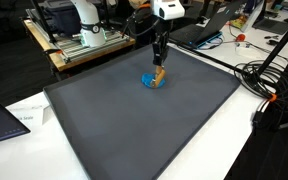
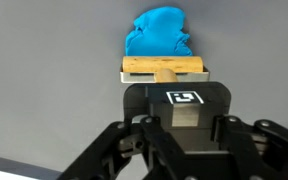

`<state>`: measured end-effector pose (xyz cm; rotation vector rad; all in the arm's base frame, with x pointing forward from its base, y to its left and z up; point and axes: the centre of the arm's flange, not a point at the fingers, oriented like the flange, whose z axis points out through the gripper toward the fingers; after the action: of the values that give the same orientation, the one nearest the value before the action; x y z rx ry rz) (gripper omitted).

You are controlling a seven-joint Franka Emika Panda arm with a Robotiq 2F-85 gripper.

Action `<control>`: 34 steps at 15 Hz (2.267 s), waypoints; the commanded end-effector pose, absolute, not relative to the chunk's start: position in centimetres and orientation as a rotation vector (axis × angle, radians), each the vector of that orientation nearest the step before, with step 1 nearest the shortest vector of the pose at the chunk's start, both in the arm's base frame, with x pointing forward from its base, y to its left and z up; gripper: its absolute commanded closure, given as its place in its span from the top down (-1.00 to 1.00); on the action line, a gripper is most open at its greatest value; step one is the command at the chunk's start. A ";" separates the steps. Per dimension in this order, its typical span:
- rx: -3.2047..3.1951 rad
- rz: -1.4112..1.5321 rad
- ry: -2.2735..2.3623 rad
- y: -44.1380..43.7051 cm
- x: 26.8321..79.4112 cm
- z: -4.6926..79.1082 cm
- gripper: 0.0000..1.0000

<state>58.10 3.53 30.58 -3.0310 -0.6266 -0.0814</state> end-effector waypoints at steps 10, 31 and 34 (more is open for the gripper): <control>-2.978 -0.082 -0.686 6.5 61.8 23.9 -0.57; -2.943 -0.107 -0.721 7.3 64.2 23.7 -0.57; -2.943 -0.118 -0.722 7.3 64.5 23.6 -0.57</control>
<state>61.58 5.25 30.21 -3.0034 -0.7006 -0.0612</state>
